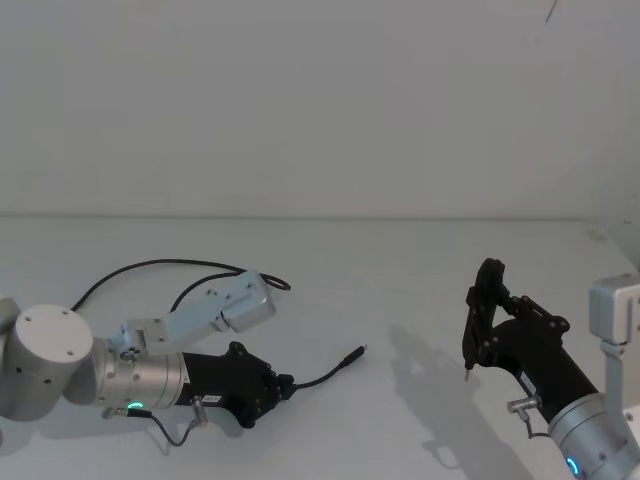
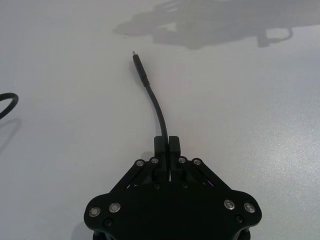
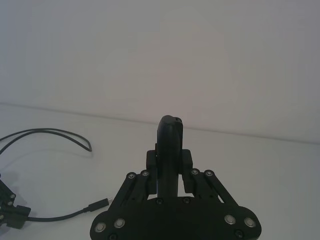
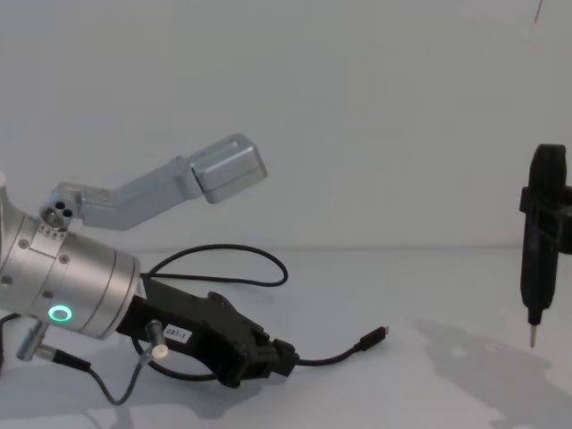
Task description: Pick up the data cable with the one hand.
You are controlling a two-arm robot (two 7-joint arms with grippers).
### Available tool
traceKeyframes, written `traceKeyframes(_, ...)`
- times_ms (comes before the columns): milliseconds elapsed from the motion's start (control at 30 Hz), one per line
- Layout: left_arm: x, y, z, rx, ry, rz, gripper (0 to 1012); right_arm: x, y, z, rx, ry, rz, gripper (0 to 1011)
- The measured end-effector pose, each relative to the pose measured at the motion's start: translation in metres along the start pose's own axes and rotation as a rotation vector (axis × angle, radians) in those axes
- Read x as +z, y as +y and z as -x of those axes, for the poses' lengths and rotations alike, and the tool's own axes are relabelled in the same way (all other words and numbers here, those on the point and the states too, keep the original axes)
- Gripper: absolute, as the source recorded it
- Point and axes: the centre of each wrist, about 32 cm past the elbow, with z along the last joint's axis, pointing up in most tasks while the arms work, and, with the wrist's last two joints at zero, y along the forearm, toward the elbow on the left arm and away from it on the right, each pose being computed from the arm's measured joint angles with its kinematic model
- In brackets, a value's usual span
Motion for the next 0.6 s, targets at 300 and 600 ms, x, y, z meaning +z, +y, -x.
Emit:
traceKeyframes(300, 0.0006, 0.0009, 0.0004, -0.001, -0.011, 0.008, 39, 0.009, 0.0, -0.003, -0.005, 0.008, -0.035, 279)
traceKeyframes(600, 0.0044, 0.0063, 0.0031, -0.015, -0.049, 0.079, 39, 0.035, 0.004, -0.014, -0.01, 0.044, -0.132, 279)
